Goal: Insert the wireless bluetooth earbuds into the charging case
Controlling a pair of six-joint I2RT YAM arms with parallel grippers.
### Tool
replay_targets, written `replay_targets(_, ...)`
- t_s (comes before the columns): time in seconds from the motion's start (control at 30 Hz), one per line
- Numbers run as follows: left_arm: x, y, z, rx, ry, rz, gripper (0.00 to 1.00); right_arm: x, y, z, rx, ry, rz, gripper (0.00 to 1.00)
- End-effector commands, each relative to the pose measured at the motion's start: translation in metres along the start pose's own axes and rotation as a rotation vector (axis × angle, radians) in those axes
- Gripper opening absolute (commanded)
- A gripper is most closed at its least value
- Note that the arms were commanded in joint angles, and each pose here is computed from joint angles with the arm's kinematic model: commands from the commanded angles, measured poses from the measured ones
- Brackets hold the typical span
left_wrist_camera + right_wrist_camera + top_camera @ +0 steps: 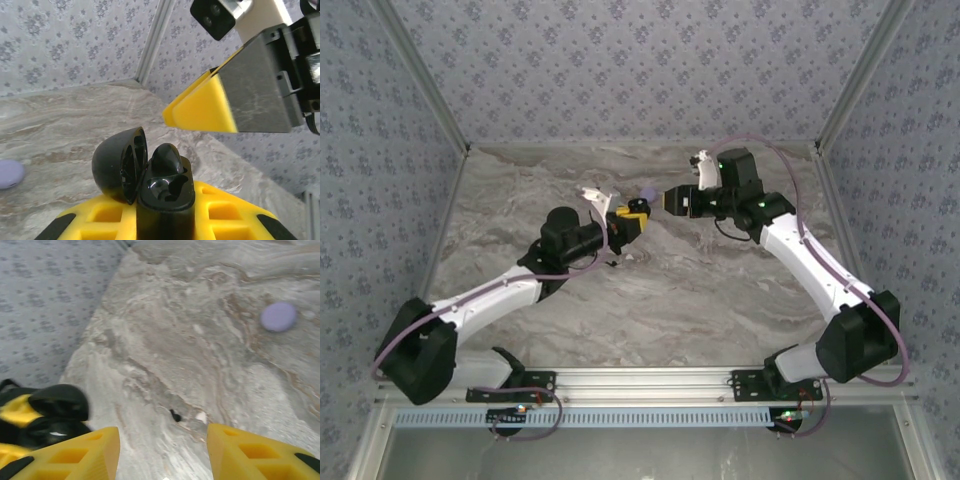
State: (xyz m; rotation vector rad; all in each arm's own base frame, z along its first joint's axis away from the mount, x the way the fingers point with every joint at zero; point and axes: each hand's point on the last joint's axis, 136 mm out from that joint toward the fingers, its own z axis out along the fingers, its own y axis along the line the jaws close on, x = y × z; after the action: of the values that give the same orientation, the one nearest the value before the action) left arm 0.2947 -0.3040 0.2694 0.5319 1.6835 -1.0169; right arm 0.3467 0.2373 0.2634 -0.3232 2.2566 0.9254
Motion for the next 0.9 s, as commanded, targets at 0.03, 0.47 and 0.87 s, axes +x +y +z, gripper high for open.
replay_targets(0.03,-0.004,0.006,-0.016,-0.106,0.069,0.11,0.21,0.019,-0.033,0.011,0.168,0.081,0.014,0.51)
replay_targets(0.47,-0.007,0.02,-0.062,-0.275,0.125,0.199,0.21,0.079,-0.02,0.098,0.115,0.347,-0.042,0.45)
replay_targets(0.87,-0.011,0.02,-0.095,-0.325,0.08,0.21,0.22,0.123,0.0,0.164,0.023,0.498,-0.077,0.36)
